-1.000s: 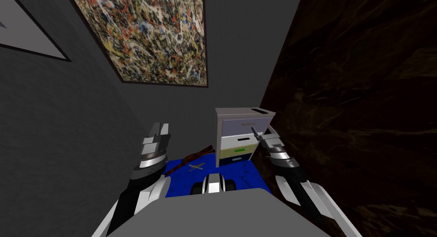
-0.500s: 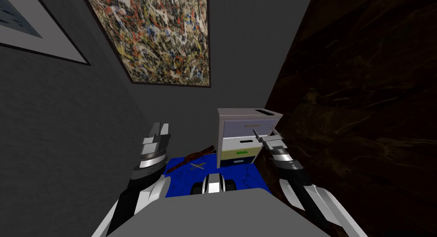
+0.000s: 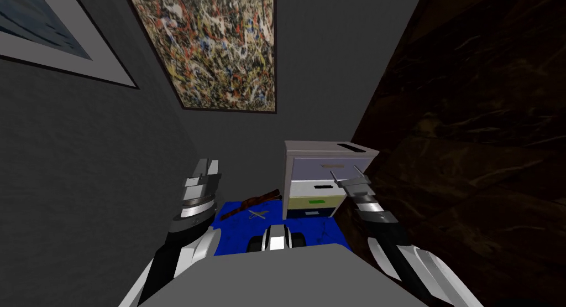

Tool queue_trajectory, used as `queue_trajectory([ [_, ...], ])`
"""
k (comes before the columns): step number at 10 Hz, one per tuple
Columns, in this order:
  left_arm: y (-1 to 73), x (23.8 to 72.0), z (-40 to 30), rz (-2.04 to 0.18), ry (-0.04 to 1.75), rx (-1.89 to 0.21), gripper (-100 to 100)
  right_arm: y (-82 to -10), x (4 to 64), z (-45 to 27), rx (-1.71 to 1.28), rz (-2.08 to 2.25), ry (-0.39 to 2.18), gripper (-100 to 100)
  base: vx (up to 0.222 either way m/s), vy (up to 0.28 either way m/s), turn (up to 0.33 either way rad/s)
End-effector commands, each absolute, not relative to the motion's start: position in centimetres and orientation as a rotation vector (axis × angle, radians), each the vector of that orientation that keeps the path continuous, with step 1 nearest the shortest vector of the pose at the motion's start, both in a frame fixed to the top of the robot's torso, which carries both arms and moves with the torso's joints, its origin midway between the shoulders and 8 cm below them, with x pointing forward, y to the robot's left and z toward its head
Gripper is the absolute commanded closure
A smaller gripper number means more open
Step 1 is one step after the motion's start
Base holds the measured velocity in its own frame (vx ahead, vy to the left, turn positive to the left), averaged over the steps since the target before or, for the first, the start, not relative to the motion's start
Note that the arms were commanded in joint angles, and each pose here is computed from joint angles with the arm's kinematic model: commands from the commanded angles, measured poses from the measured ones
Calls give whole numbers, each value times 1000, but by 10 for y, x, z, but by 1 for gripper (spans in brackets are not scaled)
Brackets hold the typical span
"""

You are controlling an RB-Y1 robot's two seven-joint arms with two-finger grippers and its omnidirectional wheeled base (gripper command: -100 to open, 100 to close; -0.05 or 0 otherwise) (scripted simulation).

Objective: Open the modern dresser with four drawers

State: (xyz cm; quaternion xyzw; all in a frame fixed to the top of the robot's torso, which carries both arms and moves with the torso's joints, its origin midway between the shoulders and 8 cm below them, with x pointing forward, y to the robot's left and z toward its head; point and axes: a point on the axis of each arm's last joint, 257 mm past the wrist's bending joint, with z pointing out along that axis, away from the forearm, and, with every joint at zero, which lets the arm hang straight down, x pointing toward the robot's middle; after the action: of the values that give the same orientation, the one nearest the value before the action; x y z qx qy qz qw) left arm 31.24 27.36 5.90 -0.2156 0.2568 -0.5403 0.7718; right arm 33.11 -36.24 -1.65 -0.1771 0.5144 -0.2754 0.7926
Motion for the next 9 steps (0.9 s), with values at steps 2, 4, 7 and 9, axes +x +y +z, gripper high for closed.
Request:
queue_trajectory([
  [2, 274, 312, 59, -1171, 557, -467, 0, -375, 329, -29, -459, -733, 1131, -100, 26, -11, 103],
  [4, 274, 312, 59, -1171, 557, -467, 0, -383, 327, -37, -503, -809, 1148, -100, 28, -5, 98],
  [7, 274, 312, 59, -1171, 557, -467, 0, -398, 321, -53, -586, -936, 1183, -100, 28, -4, 98],
  [9, 274, 312, 59, -1171, 557, -467, 0, -405, 318, -61, -633, -1001, 1197, -100, 30, -2, 73],
])
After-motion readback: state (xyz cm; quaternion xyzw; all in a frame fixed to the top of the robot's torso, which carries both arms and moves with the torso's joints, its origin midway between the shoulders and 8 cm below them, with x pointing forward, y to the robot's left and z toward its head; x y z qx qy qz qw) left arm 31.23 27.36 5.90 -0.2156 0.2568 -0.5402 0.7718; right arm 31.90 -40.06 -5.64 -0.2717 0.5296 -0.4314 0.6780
